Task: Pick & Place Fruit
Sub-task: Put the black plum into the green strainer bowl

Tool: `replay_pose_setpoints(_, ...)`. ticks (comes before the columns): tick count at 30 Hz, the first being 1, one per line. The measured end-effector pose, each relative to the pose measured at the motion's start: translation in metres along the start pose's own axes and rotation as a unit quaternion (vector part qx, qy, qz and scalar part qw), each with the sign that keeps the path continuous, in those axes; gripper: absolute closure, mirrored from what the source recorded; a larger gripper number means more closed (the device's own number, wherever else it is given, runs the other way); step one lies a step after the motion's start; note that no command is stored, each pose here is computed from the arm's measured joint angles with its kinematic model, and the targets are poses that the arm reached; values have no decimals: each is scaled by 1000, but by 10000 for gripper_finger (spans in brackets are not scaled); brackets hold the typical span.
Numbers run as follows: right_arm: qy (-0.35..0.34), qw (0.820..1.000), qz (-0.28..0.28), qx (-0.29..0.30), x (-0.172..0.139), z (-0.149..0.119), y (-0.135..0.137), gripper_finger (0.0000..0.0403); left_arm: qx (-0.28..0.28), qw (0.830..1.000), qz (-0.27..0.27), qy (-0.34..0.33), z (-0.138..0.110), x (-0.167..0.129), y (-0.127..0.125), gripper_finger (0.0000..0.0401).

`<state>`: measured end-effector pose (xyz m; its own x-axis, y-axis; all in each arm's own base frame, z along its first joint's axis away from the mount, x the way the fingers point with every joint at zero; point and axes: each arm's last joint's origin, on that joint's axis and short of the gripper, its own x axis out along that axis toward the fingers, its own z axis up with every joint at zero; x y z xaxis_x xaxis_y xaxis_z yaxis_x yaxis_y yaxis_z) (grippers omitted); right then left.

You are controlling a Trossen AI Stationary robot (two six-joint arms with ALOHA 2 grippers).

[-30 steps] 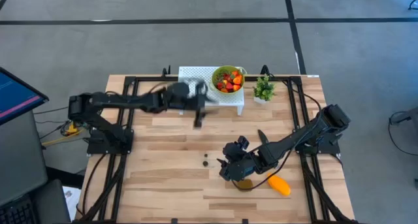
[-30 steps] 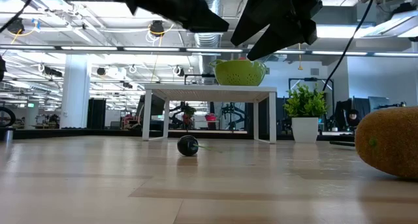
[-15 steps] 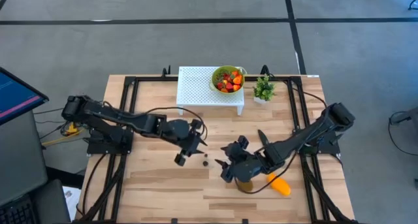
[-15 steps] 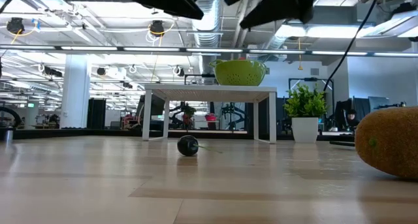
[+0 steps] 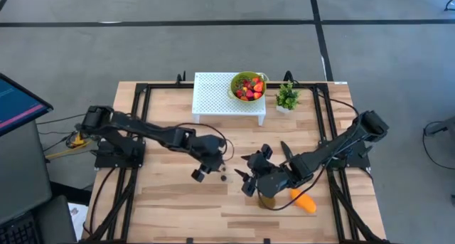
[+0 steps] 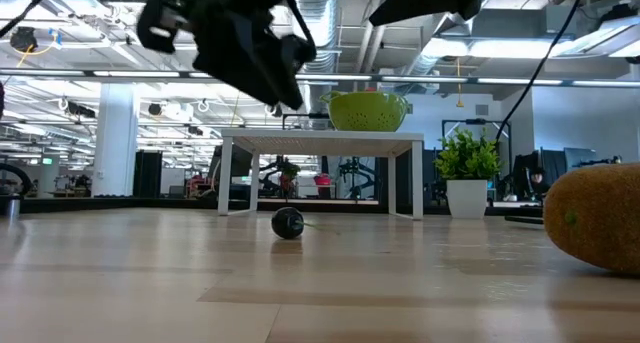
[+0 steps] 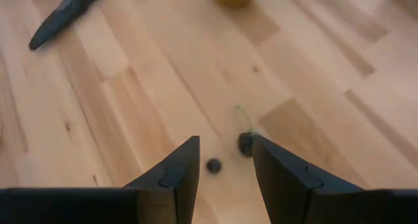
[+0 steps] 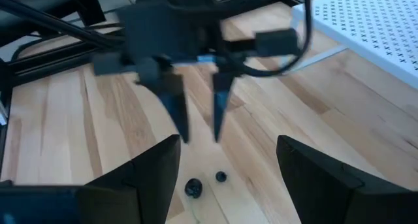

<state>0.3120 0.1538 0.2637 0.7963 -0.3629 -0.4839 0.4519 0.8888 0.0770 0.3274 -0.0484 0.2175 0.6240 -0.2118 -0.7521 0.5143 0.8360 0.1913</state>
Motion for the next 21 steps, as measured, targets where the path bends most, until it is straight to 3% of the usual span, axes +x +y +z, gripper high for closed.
replay_pose_setpoints(10, -1, 1000, 3, 2, -1, -1, 1, 155, 0, 999, -45, 12, -19, 21, 17, 265)
replay_pose_setpoints(21, -3, 1000, 6, 5, -1, 0, 2, 155, 25, 997, -58, 37, -33, 48, 19, 265)
